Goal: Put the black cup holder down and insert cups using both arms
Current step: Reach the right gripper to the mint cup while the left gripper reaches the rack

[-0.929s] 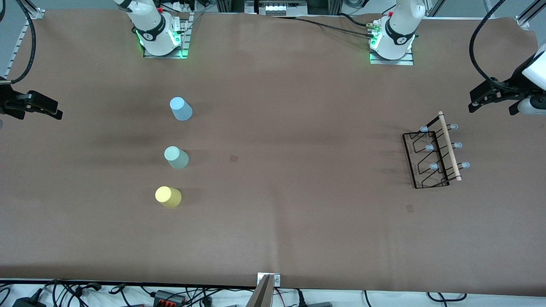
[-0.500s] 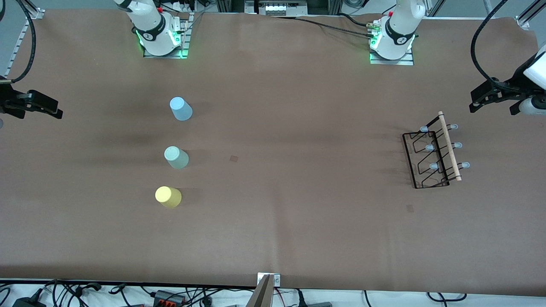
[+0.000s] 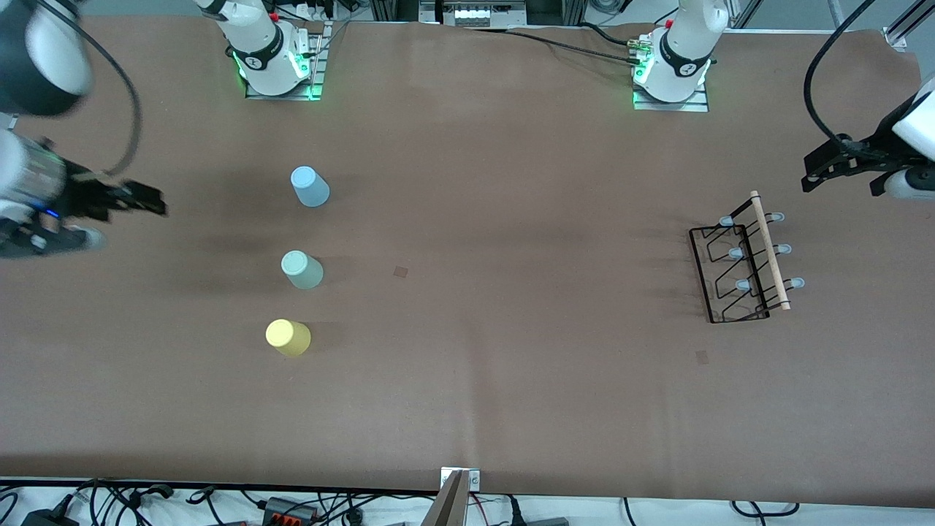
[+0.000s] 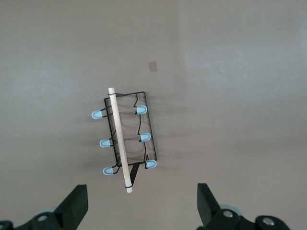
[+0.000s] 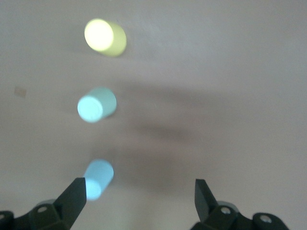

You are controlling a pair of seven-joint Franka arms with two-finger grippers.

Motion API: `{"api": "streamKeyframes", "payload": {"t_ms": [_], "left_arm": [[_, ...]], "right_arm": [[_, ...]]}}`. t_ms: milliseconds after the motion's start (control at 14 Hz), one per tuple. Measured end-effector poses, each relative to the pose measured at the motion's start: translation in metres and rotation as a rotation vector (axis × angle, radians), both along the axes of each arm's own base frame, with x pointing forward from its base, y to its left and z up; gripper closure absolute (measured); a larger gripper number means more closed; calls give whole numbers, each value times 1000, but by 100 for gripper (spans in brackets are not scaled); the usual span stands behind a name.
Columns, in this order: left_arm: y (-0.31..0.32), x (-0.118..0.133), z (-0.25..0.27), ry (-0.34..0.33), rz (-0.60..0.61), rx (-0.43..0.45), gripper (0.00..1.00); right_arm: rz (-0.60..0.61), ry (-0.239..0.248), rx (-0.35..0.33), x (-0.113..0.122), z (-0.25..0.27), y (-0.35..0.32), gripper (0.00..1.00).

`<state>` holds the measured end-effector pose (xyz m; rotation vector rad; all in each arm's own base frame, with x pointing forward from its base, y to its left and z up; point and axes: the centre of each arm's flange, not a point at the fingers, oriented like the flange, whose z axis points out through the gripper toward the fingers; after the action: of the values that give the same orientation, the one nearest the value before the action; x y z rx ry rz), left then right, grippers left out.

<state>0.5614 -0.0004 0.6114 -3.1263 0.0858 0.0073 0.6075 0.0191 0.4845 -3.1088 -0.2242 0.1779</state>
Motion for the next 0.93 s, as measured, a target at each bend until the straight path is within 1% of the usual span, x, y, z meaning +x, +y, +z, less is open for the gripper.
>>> {"api": "streamKeyframes", "payload": {"t_ms": [71,214,357,429,571,714,929], "left_arm": [[1,5,-10,17,0,6,0],[3,14,-29,52,1,11,0],[6,23,-52,91,6,11,0],[12,28,-64,110,15,10,0],[31,37,-94,159,46,6,0],[56,46,-121,186,68,-2,0],[72,63,-158,146,76,-5,0]], "right_arm": [[2,-31,2,5,-28,10,0],[-4,-92,8,6,-85,29,0],[-52,-152,16,-3,-137,55,0],[-80,-169,20,-10,-156,71,0],[-96,-174,26,-20,-182,101,0],[-91,-178,31,-24,-200,115,0],[-91,-186,36,-29,-228,115,0]]}}
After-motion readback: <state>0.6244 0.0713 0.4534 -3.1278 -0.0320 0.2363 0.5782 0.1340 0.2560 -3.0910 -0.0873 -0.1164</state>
